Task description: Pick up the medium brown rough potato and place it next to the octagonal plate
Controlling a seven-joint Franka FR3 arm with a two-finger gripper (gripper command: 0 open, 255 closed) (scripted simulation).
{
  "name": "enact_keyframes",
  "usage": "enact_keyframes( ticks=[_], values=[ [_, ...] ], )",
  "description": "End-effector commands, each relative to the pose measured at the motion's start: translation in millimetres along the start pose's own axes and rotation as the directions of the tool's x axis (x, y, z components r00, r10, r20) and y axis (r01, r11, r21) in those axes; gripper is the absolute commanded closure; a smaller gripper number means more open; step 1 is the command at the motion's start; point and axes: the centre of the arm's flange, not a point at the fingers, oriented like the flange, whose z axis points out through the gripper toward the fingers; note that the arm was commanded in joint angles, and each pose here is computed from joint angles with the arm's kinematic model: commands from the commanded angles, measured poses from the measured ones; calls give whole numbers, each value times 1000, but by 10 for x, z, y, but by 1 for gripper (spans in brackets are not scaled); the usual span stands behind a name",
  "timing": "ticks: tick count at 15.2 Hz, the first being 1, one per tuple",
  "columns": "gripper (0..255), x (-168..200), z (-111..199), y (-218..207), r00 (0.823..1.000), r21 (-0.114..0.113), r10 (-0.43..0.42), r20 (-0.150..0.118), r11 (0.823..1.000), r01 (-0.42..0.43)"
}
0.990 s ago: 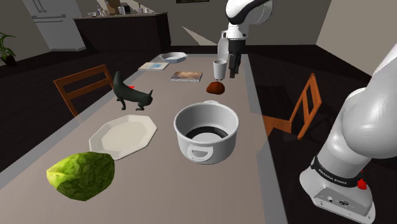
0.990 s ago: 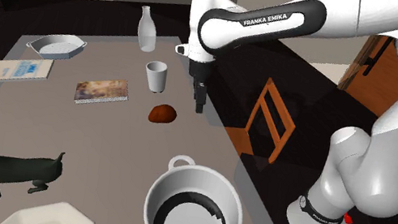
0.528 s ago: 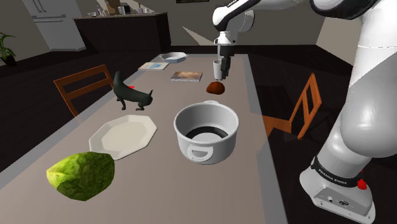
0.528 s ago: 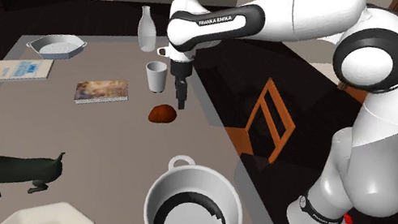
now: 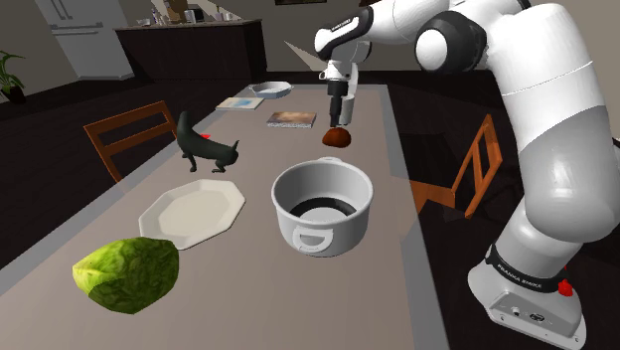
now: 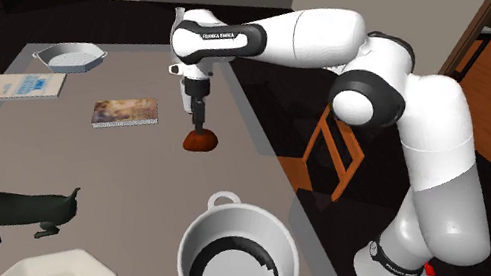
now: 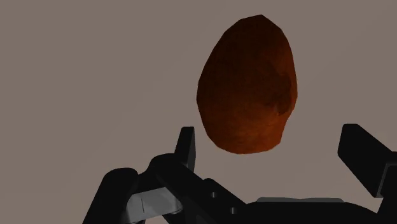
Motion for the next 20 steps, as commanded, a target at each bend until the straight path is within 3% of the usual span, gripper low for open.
enact_keyframes(
  ticks=[1,7,15,16,20],
  values=[
    [0,63,81,100,1000,8,-10,-2,1000,10],
    [0,64,428,97,1000,8,-10,-2,1000,10],
    [0,64,428,97,1000,8,-10,-2,1000,10],
    [255,64,428,97,1000,8,-10,-2,1000,10],
    [255,61,428,97,1000,8,-10,-2,1000,10]
  ],
)
